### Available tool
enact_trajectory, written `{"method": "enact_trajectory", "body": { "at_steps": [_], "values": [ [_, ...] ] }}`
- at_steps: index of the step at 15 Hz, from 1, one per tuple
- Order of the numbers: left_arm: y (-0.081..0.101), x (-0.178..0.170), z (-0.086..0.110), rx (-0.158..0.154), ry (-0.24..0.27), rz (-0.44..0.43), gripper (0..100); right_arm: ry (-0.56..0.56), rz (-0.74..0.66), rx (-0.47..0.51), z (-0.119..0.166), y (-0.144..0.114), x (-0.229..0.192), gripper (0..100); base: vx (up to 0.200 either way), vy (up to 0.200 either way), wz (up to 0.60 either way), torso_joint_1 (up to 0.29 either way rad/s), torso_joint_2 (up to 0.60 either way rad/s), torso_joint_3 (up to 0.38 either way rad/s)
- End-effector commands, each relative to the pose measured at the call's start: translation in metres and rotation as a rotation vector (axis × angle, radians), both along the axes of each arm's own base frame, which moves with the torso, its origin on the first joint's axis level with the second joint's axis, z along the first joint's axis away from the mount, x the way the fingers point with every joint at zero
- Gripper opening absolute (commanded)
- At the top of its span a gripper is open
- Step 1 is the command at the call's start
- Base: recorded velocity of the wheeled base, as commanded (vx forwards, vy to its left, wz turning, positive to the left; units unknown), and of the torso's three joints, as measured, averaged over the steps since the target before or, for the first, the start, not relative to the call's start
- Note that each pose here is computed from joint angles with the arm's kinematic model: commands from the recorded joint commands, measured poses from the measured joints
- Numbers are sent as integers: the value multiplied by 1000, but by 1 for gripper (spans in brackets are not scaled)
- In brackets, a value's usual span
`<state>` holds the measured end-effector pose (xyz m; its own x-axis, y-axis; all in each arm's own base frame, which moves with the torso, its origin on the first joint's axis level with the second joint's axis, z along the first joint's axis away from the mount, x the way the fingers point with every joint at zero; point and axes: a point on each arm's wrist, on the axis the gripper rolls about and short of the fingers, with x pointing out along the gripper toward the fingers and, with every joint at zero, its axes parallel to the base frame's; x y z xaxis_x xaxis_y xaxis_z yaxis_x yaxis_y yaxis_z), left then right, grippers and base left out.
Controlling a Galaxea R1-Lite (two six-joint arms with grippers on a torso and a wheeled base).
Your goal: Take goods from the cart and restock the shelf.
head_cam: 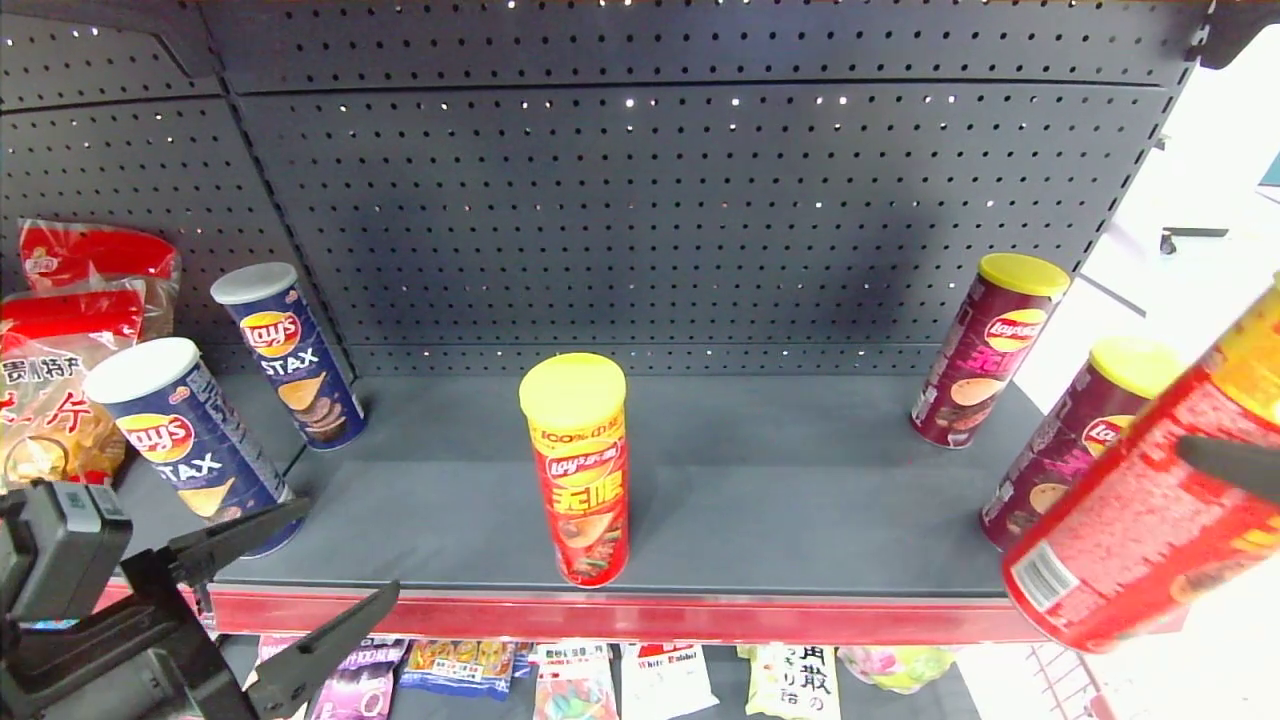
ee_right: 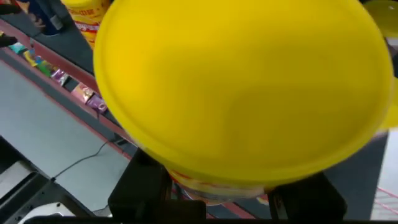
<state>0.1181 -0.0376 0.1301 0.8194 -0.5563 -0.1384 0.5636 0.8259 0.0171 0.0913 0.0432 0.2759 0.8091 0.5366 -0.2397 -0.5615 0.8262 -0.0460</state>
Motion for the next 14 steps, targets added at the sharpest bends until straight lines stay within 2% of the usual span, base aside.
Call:
{"method": "enact_trajectory", "body": {
  "at_steps": [1, 6, 10, 14],
  "values": [
    [6, -21, 4, -1, -24, 26, 100, 49, 110, -24, -12, 47, 62, 0, 0, 0, 0, 0, 0, 0],
    [16, -57, 4, 19, 14, 73, 100, 111, 161, -61, -36, 89, 110, 0, 0, 0, 0, 0, 0, 0],
    [20, -74, 10, 29, 44, 80, 100, 118, 169, -67, -42, 119, 152, 0, 0, 0, 0, 0, 0, 0],
    [22, -79, 11, 30, 28, 111, 100, 81, 170, -63, -43, 148, 197, 0, 0, 0, 0, 0, 0, 0]
  ]
}}
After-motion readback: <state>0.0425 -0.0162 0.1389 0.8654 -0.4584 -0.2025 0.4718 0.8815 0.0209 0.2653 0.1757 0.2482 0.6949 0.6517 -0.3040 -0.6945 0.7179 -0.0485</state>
